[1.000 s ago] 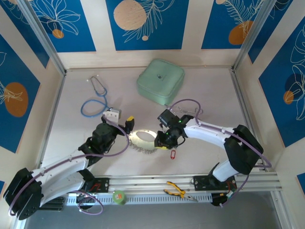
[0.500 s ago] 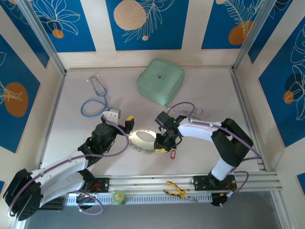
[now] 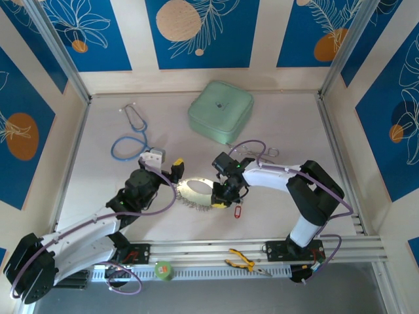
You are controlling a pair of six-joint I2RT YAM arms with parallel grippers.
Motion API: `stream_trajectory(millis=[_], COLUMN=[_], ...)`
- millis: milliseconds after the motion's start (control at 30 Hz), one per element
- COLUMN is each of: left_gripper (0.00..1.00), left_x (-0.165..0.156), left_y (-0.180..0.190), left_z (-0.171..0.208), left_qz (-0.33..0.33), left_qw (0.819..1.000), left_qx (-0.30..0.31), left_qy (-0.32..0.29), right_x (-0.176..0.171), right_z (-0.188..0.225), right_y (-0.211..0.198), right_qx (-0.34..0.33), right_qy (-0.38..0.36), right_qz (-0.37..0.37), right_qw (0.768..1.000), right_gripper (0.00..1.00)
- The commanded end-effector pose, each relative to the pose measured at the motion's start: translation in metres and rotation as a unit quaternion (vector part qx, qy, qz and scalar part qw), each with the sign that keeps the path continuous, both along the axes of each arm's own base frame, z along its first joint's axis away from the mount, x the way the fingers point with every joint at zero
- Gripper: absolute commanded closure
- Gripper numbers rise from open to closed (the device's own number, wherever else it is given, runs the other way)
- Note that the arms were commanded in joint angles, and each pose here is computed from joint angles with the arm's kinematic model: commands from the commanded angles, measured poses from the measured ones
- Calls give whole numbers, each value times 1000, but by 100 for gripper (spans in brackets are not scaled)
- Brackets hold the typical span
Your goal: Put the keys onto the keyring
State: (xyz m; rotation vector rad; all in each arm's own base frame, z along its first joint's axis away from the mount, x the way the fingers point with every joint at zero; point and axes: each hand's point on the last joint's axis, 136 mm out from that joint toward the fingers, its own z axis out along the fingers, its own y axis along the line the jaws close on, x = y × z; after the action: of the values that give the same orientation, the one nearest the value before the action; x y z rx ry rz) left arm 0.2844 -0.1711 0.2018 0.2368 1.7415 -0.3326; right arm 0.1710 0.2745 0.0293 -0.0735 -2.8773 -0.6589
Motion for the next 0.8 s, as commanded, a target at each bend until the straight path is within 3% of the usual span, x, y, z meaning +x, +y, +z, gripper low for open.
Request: stream_trajectory(millis=[0,400,767], left_gripper=[7,7,7], left_x=[2,1,0], left_y=[1,3,5], left_z=[19,20,22], left_qz=[0,3,5], left_qw=[1000,999,999], left_qx=[-14,-10,-5], left_qy=[-26,-30,-34], right_x=[4,8,11], right_z=[4,0,1], right_y=[7,7,5], right_qx=[13,8,0], right_qy=[5,9,3], right_qz=[-1,-7,-7], right_qw=[1000,1000,1000], right_gripper=[84,84,100])
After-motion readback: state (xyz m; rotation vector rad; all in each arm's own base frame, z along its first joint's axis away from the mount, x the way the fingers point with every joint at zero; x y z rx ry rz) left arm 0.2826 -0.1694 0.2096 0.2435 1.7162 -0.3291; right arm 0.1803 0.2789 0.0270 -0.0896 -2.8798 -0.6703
